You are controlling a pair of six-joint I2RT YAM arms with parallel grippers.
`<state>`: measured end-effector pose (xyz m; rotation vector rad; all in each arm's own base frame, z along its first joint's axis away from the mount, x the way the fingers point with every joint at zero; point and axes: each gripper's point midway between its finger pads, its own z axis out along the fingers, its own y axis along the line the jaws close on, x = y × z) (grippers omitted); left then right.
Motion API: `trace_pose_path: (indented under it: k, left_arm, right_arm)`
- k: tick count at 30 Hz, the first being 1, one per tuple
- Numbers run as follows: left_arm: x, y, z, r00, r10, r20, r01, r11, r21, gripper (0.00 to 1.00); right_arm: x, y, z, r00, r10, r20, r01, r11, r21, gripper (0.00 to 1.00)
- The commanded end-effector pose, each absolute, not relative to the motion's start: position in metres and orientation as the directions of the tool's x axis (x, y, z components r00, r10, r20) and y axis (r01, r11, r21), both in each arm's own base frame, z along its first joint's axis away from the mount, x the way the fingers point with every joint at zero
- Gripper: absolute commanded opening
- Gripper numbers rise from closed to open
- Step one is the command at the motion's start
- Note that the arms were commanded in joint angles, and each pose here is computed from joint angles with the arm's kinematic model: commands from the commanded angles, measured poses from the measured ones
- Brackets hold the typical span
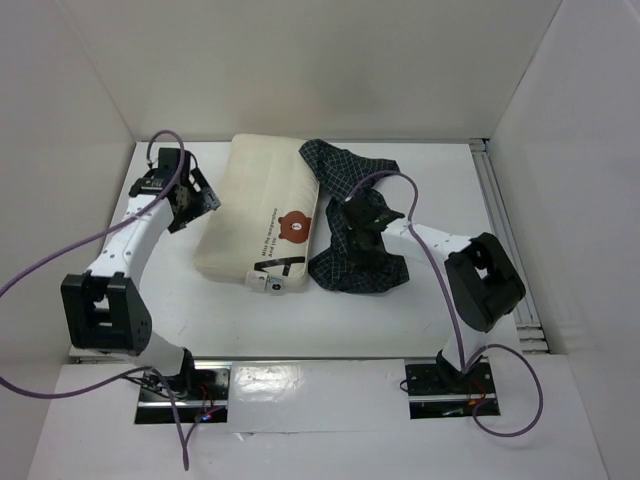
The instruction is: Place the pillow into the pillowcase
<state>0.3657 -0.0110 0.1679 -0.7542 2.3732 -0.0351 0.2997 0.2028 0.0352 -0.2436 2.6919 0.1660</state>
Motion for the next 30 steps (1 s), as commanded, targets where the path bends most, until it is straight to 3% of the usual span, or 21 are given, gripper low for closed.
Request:
trace_pose_path:
  k: [1, 4, 8, 13, 15, 17, 19, 20, 22, 24, 28, 30]
  left_arm:
    - [0.381, -0.002, 0.146, -0.647, -0.582, -0.493, -0.544, 0.805, -0.237, 0.95]
    - [0.400, -0.007, 0.122, -0.665, -0.584, -0.465, -0.534, 0.807, -0.251, 0.94]
    - [0.413, -0.064, 0.093, -0.795, -0.434, -0.424, -0.376, 0.901, -0.218, 0.92]
    - [0.417, -0.163, 0.102, -0.858, -0.266, -0.439, -0.111, 0.931, -0.346, 0.90]
    - [0.412, -0.231, 0.126, -0.867, -0.190, -0.461, 0.055, 0.882, -0.468, 0.89]
    - [0.403, -0.267, 0.127, -0.873, -0.120, -0.473, 0.145, 0.862, -0.486, 0.89]
    - [0.387, -0.322, 0.155, -0.843, 0.039, -0.536, 0.363, 0.776, -0.516, 0.89]
    - [0.380, -0.315, 0.142, -0.868, 0.077, -0.490, 0.328, 0.830, -0.451, 0.89]
    - [0.386, -0.298, 0.161, -0.861, 0.074, -0.502, 0.291, 0.883, -0.368, 0.89]
    - [0.386, -0.252, 0.167, -0.887, -0.009, -0.461, 0.151, 0.940, -0.307, 0.89]
    - [0.383, -0.123, 0.191, -0.812, -0.419, -0.408, -0.241, 0.875, -0.420, 0.93]
    - [0.369, -0.090, 0.237, -0.695, -0.547, -0.466, -0.279, 0.803, -0.527, 0.95]
  right_arm:
    - [0.331, 0.199, 0.097, -0.810, -0.091, -0.579, -0.141, 0.989, 0.042, 0.00]
    - [0.352, 0.188, 0.168, -0.719, -0.039, -0.694, -0.124, 0.990, 0.072, 0.00]
    - [0.376, 0.181, 0.307, -0.512, 0.033, -0.858, -0.163, 0.977, 0.136, 0.00]
    - [0.367, 0.176, 0.433, -0.283, 0.141, -0.949, -0.230, 0.950, 0.209, 0.00]
    - [0.354, 0.173, 0.481, -0.161, 0.197, -0.967, -0.287, 0.928, 0.237, 0.00]
    - [0.344, 0.170, 0.507, -0.088, 0.240, -0.967, -0.319, 0.913, 0.255, 0.00]
    - [0.330, 0.177, 0.521, -0.044, 0.254, -0.966, -0.402, 0.881, 0.250, 0.00]
    - [0.331, 0.179, 0.528, -0.018, 0.268, -0.963, -0.428, 0.869, 0.249, 0.00]
    - [0.330, 0.192, 0.524, -0.038, 0.257, -0.966, -0.483, 0.841, 0.243, 0.00]
    - [0.336, 0.205, 0.513, -0.073, 0.238, -0.969, -0.518, 0.821, 0.240, 0.00]
    - [0.357, 0.243, 0.470, -0.180, 0.205, -0.962, -0.597, 0.755, 0.272, 0.00]
    - [0.364, 0.277, 0.436, -0.284, 0.189, -0.940, -0.659, 0.674, 0.335, 0.00]
